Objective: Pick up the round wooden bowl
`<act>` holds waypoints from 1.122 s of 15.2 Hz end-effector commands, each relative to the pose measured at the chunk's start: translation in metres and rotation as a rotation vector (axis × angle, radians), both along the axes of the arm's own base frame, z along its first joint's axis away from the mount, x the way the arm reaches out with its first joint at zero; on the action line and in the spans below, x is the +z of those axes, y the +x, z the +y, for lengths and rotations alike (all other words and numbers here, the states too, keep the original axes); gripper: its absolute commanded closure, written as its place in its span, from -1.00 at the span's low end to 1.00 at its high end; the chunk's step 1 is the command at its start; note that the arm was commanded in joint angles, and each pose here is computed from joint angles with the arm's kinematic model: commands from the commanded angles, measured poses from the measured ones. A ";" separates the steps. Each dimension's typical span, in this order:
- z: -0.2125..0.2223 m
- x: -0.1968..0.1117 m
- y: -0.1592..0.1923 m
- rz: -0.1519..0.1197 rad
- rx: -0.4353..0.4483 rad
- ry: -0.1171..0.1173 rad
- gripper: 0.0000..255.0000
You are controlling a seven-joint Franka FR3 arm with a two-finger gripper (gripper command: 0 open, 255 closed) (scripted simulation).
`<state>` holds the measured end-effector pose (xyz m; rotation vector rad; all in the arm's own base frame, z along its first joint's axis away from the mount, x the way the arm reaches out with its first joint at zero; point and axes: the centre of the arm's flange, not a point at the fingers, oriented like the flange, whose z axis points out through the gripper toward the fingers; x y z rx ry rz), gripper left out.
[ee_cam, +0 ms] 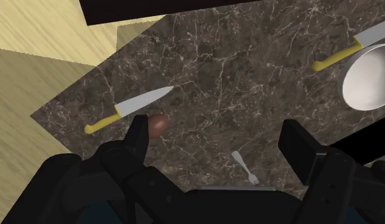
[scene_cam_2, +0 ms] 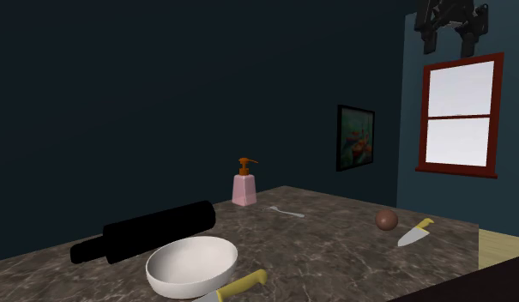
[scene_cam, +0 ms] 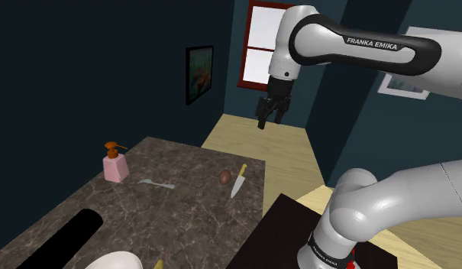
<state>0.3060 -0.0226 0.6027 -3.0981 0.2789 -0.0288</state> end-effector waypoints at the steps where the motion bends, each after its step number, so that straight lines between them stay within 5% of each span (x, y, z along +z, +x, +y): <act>1: 0.000 0.000 0.000 0.000 0.000 0.000 -1.00; 17: 0.148 -0.143 0.036 -0.028 -0.062 0.015 -1.00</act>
